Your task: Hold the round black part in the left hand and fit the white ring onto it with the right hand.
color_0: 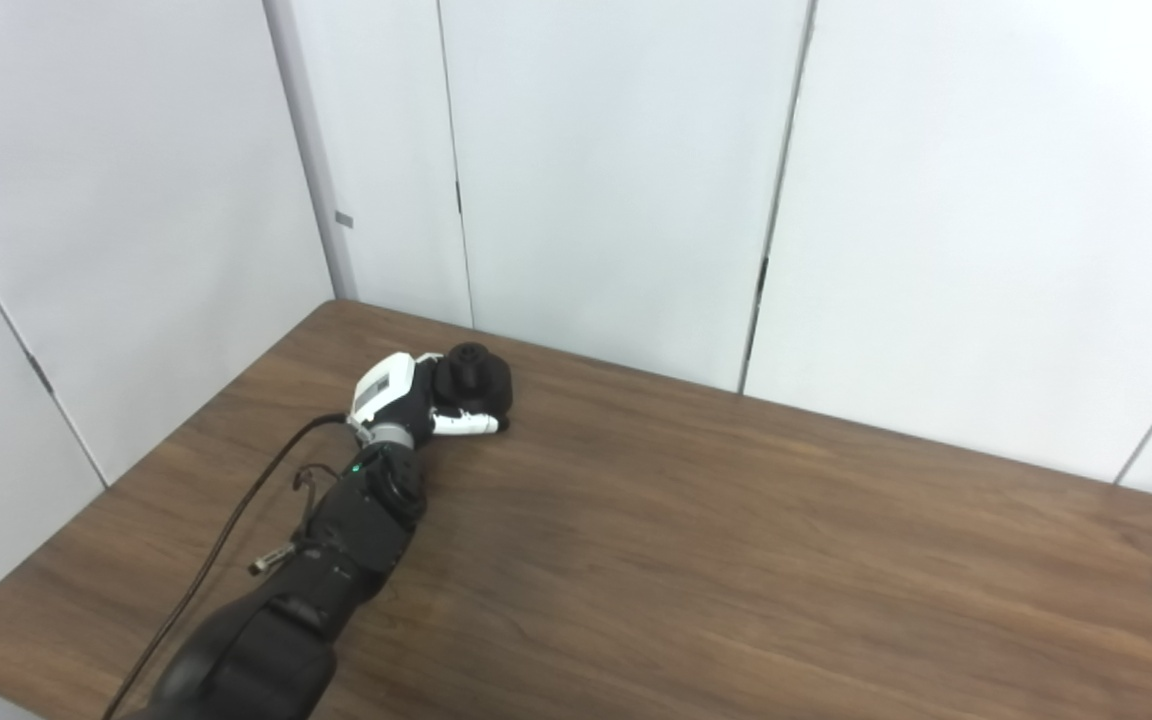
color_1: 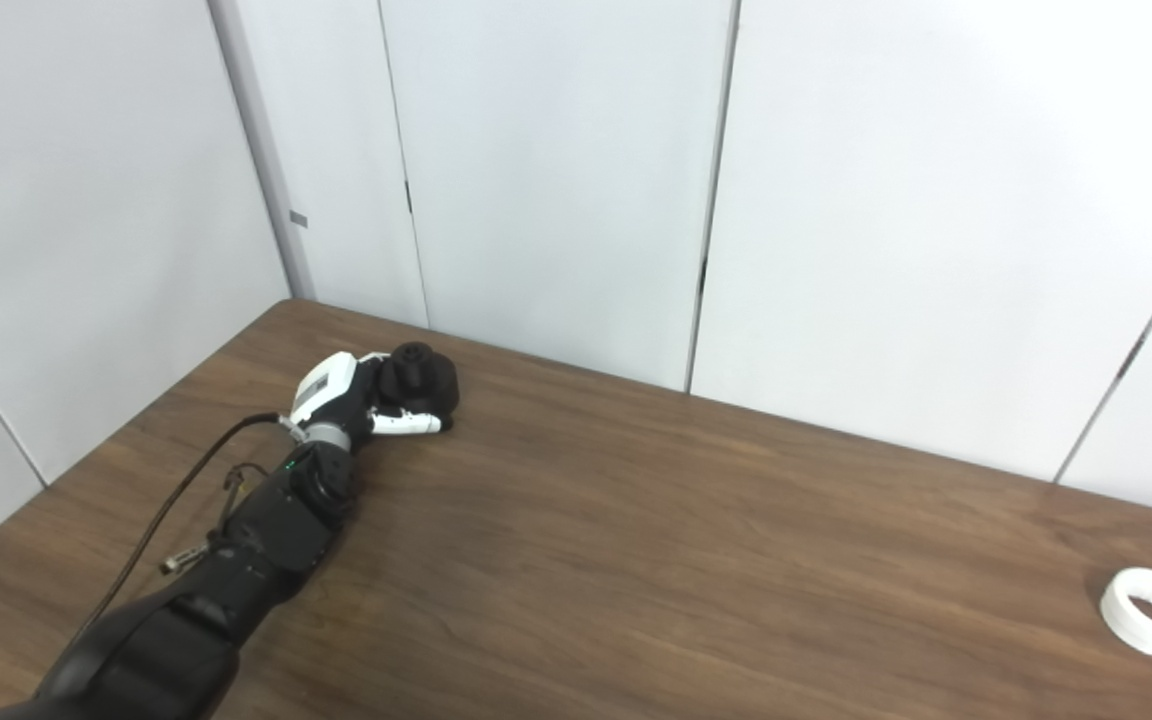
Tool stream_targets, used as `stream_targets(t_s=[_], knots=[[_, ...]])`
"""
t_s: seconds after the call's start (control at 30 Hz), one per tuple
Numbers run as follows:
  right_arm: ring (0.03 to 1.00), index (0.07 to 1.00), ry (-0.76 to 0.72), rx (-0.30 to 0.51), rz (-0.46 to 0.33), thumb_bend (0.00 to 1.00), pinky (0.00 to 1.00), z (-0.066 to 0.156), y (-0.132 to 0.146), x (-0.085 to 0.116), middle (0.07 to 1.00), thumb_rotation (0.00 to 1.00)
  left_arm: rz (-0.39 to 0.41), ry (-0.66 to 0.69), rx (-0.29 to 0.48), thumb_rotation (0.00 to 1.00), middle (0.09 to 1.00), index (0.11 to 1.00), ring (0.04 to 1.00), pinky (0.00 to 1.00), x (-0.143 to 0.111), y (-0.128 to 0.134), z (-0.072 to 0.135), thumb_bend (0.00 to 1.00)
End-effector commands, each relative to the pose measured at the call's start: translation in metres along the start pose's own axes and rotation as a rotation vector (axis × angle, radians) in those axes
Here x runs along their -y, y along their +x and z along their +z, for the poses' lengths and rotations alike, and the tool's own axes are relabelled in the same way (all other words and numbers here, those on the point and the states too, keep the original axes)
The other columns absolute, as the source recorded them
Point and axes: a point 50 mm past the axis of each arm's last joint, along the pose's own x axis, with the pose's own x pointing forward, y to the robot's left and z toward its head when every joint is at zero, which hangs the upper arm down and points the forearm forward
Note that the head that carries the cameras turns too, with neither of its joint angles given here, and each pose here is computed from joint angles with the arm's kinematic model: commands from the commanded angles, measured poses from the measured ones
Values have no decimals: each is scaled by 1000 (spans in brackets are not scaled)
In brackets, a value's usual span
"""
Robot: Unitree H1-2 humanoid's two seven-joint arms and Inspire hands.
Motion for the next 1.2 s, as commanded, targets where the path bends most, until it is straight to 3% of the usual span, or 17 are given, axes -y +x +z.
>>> stream_targets(t_s=[0.0,0.4,0.53,0.57,0.67,0.87,1.17], knots=[[1000,927,-6,63,-20,599,1000,13,0,2,959,1000,-19,-21,27,368,901,830,957,1000,2,6,21,1000],[981,897,-6,63,-26,557,1000,16,-2,1,930,1000,-8,-26,-1,359,882,782,942,1000,5,6,20,997],[984,890,-16,48,-36,606,1000,16,-2,2,926,1000,7,-28,22,205,829,654,894,963,5,5,17,857],[981,888,-18,46,-37,621,1000,15,-2,3,924,1000,14,-39,27,123,819,557,889,956,6,4,16,661],[977,888,-12,47,-38,632,1000,15,-2,3,924,1000,26,-70,43,61,781,490,873,952,9,3,13,537],[971,888,-16,46,-42,632,1000,15,-3,3,922,1000,30,-96,50,47,772,482,886,998,16,1,9,520],[976,894,-26,37,-37,652,1000,17,-4,2,929,1000,47,-132,76,47,749,483,865,981,21,-2,9,519]])
